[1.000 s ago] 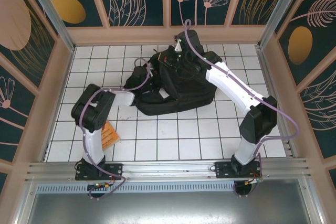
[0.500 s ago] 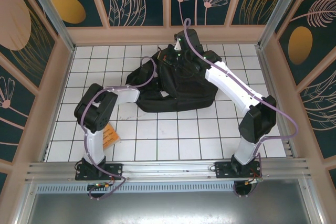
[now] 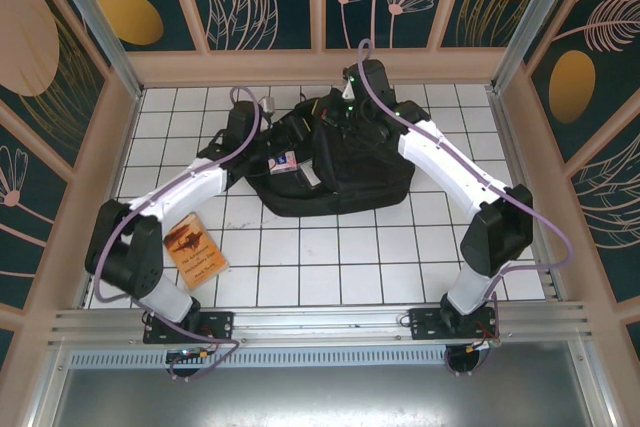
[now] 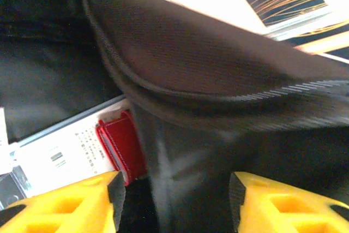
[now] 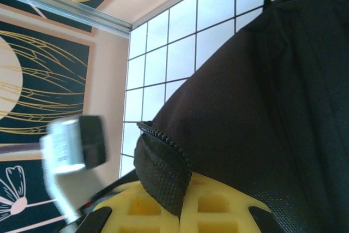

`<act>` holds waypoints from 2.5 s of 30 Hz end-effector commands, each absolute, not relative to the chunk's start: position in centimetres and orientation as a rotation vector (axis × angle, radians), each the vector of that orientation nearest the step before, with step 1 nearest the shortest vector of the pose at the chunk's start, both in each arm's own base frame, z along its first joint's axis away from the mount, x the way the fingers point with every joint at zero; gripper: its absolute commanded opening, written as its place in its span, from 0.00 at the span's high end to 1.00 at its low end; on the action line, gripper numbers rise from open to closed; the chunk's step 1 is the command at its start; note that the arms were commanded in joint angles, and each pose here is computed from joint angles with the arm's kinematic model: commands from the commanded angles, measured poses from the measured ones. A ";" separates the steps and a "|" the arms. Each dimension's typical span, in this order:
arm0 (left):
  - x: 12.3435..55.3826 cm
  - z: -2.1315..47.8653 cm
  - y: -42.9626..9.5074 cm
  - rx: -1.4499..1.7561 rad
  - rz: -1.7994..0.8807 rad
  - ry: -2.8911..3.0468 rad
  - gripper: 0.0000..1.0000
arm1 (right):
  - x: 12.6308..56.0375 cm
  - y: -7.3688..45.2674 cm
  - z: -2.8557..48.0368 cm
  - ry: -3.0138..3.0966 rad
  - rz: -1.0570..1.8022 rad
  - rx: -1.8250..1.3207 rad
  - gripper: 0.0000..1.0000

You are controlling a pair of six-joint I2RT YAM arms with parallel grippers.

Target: Pack books, pencil case, and school supplies into a backpack

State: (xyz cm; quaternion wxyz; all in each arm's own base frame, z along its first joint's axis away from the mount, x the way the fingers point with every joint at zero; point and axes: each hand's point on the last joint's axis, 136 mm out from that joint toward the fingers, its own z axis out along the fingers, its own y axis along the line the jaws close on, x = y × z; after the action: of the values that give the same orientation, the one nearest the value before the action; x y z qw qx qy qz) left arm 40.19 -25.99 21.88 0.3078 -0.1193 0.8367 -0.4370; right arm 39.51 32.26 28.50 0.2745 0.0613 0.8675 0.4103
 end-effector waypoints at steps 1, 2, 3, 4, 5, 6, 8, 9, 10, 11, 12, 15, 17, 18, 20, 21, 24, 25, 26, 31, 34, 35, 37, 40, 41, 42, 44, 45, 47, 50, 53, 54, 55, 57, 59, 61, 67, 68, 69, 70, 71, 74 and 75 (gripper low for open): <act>38.9 21.5 -25.6 -0.246 -1.127 2.280 0.43 | 39.4 31.7 30.9 2.247 1.132 0.128 1.00; 38.8 21.2 -25.5 -0.251 -1.120 2.290 0.43 | 39.3 31.7 30.9 2.248 1.136 0.125 1.00; 38.7 20.8 -25.3 -0.267 -1.107 2.302 0.43 | 39.4 31.7 30.7 2.249 1.136 0.127 1.00; 38.7 20.7 -24.8 -0.289 -1.076 2.305 0.43 | 39.4 31.6 30.6 2.250 1.133 0.128 1.00; 38.8 20.3 -23.8 -0.331 -1.011 2.318 0.43 | 39.4 31.5 30.7 2.247 1.129 0.129 1.00; 38.8 20.1 -22.3 -0.395 -0.909 2.332 0.42 | 39.4 31.3 30.9 2.244 1.121 0.129 1.00; 38.3 19.7 -19.0 -0.501 -0.717 2.361 0.41 | 39.4 30.9 31.1 2.238 1.096 0.129 1.00; 37.6 19.7 -17.2 -0.563 -0.626 2.367 0.40 | 39.5 30.6 31.1 2.238 1.080 0.127 1.00; 36.9 19.6 -15.4 -0.614 -0.562 2.371 0.39 | 39.4 30.3 31.2 2.236 1.065 0.119 1.00; 36.1 19.6 -14.0 -0.651 -0.520 2.368 0.38 | 39.3 30.2 31.1 2.236 1.053 0.114 1.00; 35.0 19.2 -11.8 -0.715 -0.451 2.370 0.33 | 39.3 30.0 31.0 2.236 1.039 0.107 1.00; 31.3 16.4 -5.5 -0.920 -0.273 2.413 0.29 | 39.0 29.8 30.3 2.250 1.015 0.086 1.00; 28.2 13.5 -2.6 -1.054 -0.146 2.474 0.24 | 38.9 29.8 29.8 2.259 1.012 0.076 1.00; 26.6 12.3 -1.3 -1.114 -0.060 2.501 0.23 | 38.8 29.8 29.5 2.262 1.013 0.073 1.00; 24.1 10.8 0.6 -1.198 0.099 2.529 0.21 | 38.7 29.9 28.9 2.269 1.018 0.069 1.00; 23.1 10.2 1.4 -1.235 0.164 2.529 0.17 | 38.7 29.9 28.6 2.273 1.022 0.068 1.00; 21.3 8.4 3.2 -1.318 0.274 2.524 0.08 | 38.7 30.1 28.3 2.279 1.037 0.047 1.00; 20.3 7.4 4.1 -1.376 0.319 2.525 0.06 | 38.6 30.2 28.3 2.281 1.044 0.035 1.00; 19.6 6.3 4.5 -1.425 0.332 2.534 0.06 | 38.6 30.2 28.4 2.279 1.047 0.031 1.00; 17.4 3.8 5.8 -1.495 0.436 2.517 0.04 | 38.5 30.4 28.4 2.275 1.056 0.001 1.00; 17.2 4.1 6.3 -1.513 0.456 2.472 0.02 | 38.4 30.4 28.2 2.279 1.061 -0.008 1.00; 18.0 4.2 6.5 -1.506 0.427 2.425 0.02 | 38.4 30.5 28.3 2.278 1.068 -0.012 1.00; 19.2 3.7 5.6 -1.463 0.308 2.437 0.02 | 38.4 30.7 28.2 2.279 1.081 -0.018 1.00; 21.2 1.3 1.3 -1.362 -0.071 2.551 0.01 | 38.4 30.9 28.4 2.276 1.095 -0.024 1.00; 21.7 0.7 0.0 -1.335 -0.188 2.559 0.02 | 38.4 31.0 28.5 2.277 1.099 -0.029 1.00; 21.9 0.3 -1.0 -1.318 -0.286 2.551 0.02 | 38.5 31.1 28.6 2.276 1.103 -0.032 1.00; 22.5 0.3 -2.2 -1.288 -0.428 2.500 0.02 | 38.5 31.2 28.9 2.272 1.111 -0.035 1.00; 22.8 0.6 -2.8 -1.271 -0.501 2.470 0.02 | 38.5 31.3 29.0 2.271 1.113 -0.038 1.00; 23.8 1.6 -4.0 -1.219 -0.650 2.406 0.02 | 38.6 31.4 29.2 2.270 1.117 -0.041 1.00; 25.2 3.2 -5.6 -1.167 -0.813 2.337 0.01 | 38.6 31.6 29.2 2.274 1.130 -0.040 1.00; 26.8 5.0 -8.3 -1.047 -0.948 2.327 0.02 | 38.6 31.9 28.9 2.280 1.149 -0.031 1.00; 27.3 5.5 -9.4 -0.999 -0.968 2.345 0.01 | 38.6 31.9 28.8 2.283 1.152 -0.026 1.00; 27.6 5.7 -10.3 -0.972 -0.981 2.361 0.02 | 38.6 32.0 28.7 2.284 1.152 -0.024 1.00; 28.3 6.1 -12.2 -0.939 -1.029 2.389 0.02 | 38.5 32.1 28.5 2.291 1.154 -0.021 1.00; 28.8 6.6 -13.5 -0.908 -1.090 2.395 0.01 | 38.5 32.1 28.2 2.299 1.150 -0.021 1.00; 29.0 6.7 -13.6 -0.936 -1.100 2.389 0.01 | 38.3 32.1 27.9 2.313 1.143 -0.021 1.00; 28.8 9.0 -13.6 -0.867 -1.150 2.299 0.01 | 37.4 32.0 26.8 2.356 1.118 -0.043 1.00; 28.7 9.3 -13.4 -0.836 -1.137 2.292 0.01 | 37.3 32.0 26.5 2.362 1.117 -0.045 1.00; 28.7 9.7 -13.4 -0.794 -1.135 2.282 0.02 | 37.1 32.0 26.3 2.366 1.126 -0.048 1.00; 28.6 9.6 -13.3 -0.772 -1.113 2.285 0.01 | 36.9 32.2 25.9 2.377 1.135 -0.053 1.00; 28.5 9.3 -12.7 -0.771 -1.056 2.302 0.02 | 36.8 32.2 25.7 2.384 1.139 -0.055 1.00; 28.0 7.7 -10.5 -0.825 -0.845 2.368 0.02 | 36.6 32.4 25.4 2.396 1.132 -0.067 1.00; 27.8 7.1 -10.1 -0.836 -0.800 2.391 0.02 | 36.6 32.4 25.5 2.397 1.127 -0.071 1.00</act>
State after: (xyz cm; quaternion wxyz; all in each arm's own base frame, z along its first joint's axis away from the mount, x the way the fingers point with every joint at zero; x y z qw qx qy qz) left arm 28.54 -11.76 8.67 0.2453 -0.3046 0.8475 -0.3589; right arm 37.55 31.68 26.27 0.2621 -0.0072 0.8731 0.4110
